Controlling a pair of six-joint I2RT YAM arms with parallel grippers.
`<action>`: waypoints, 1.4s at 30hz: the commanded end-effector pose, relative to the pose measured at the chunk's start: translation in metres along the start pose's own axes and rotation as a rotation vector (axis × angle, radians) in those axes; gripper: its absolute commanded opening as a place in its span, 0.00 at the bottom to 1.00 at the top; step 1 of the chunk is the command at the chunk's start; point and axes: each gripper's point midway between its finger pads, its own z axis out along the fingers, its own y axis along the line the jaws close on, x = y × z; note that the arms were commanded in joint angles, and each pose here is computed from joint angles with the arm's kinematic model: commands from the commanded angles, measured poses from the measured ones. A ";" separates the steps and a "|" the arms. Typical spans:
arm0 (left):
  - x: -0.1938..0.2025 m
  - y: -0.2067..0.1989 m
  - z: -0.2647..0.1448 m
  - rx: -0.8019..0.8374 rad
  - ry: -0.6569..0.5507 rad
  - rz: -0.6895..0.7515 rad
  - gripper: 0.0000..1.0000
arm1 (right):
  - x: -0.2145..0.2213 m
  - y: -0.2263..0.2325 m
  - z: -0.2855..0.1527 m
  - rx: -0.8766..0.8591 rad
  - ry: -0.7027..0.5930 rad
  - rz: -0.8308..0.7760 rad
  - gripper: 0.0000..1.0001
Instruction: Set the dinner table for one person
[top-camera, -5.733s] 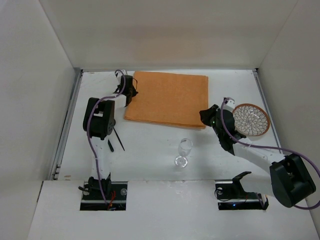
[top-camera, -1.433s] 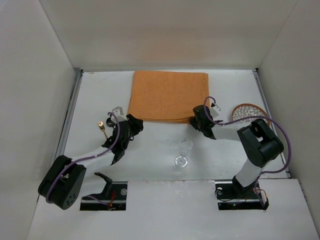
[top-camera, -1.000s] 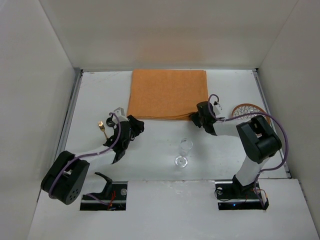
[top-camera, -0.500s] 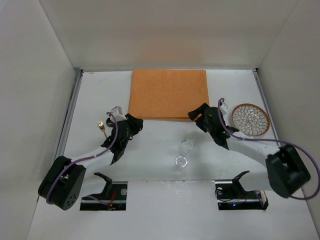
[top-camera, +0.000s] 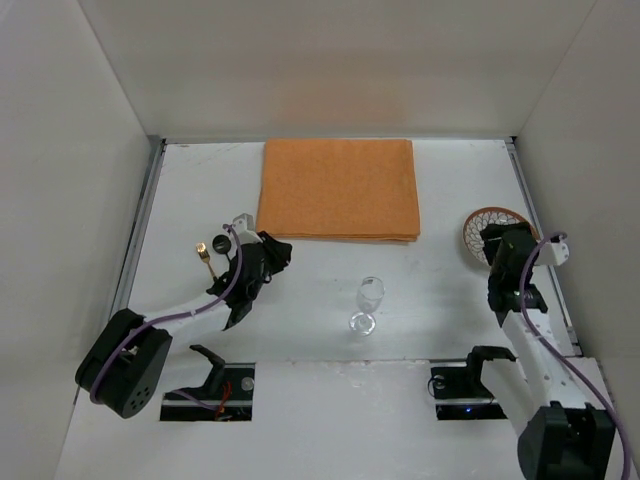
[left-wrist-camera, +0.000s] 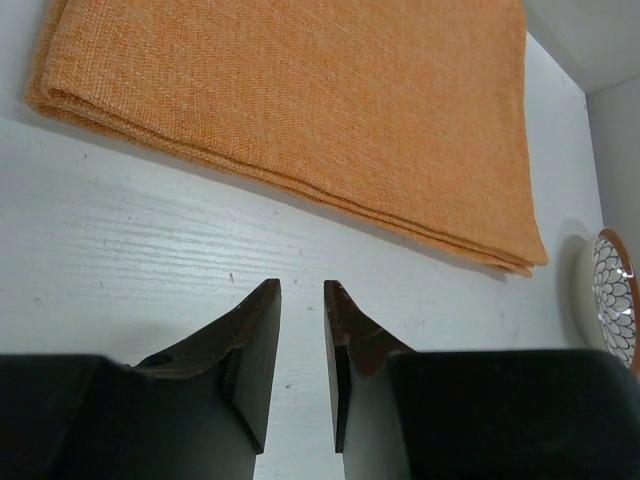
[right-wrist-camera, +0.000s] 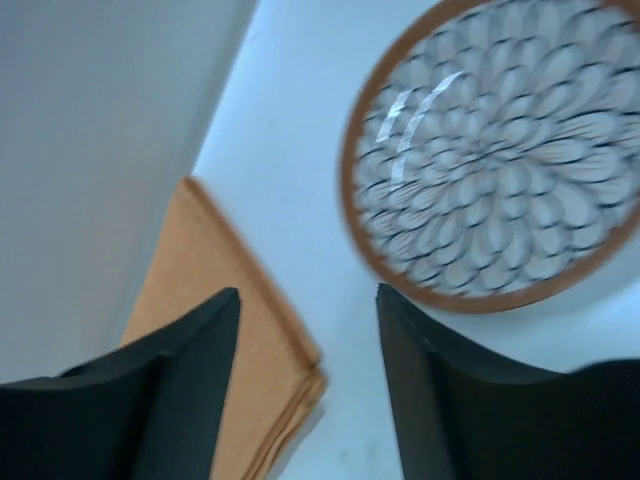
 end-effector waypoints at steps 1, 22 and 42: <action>-0.017 -0.014 0.002 0.033 -0.053 0.000 0.23 | -0.009 -0.051 0.019 0.162 -0.039 0.037 0.68; -0.015 -0.004 0.005 0.006 -0.049 -0.023 0.33 | -0.006 -0.120 0.089 0.287 0.030 0.106 0.60; -0.020 0.002 0.004 -0.007 -0.069 -0.035 0.35 | -0.041 -0.018 0.059 -0.089 -0.001 0.090 0.04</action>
